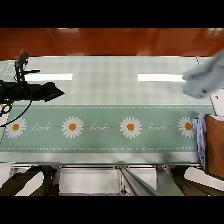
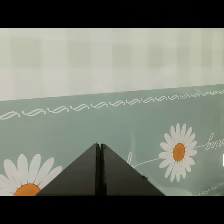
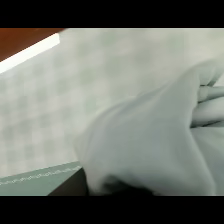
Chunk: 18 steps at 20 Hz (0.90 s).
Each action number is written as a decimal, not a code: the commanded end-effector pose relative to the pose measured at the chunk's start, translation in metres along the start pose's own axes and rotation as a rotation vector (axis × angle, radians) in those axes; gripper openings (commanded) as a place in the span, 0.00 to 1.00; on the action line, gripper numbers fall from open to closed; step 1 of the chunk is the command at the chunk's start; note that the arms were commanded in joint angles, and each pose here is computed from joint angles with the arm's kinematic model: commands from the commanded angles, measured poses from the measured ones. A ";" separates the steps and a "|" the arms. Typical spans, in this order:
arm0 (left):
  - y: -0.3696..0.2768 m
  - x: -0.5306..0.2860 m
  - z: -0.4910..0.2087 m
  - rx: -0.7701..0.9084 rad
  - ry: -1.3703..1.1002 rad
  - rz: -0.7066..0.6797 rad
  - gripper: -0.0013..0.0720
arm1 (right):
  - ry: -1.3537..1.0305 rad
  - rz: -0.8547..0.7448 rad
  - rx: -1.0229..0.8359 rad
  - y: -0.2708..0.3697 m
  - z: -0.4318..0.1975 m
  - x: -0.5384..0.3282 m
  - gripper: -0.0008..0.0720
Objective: Fold the shirts.
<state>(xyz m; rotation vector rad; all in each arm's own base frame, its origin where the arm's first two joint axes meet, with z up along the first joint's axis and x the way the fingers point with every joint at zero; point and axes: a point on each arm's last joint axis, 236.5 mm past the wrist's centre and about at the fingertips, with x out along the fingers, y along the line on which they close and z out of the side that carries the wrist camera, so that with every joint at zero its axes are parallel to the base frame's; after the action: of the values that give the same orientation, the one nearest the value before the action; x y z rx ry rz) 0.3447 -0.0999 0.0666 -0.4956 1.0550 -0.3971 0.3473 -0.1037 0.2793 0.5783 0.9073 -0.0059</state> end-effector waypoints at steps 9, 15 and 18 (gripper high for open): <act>0.018 -0.008 0.024 0.022 -0.097 0.037 0.05 | 0.082 -0.370 0.569 -0.169 -0.139 -0.048 0.05; 0.027 -0.012 0.052 0.022 -0.217 0.075 0.05 | 0.195 -0.796 0.776 -0.217 -0.246 -0.093 0.05; 0.029 -0.014 0.058 0.021 -0.241 0.082 0.05 | 0.260 -0.888 0.827 -0.224 -0.279 -0.098 0.05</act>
<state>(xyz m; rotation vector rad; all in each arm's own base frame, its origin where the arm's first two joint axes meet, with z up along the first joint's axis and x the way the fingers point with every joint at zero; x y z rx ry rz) 0.3843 -0.0638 0.0794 -0.4685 0.8738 -0.2926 0.0708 -0.1894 0.1273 0.9125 1.2600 -0.9978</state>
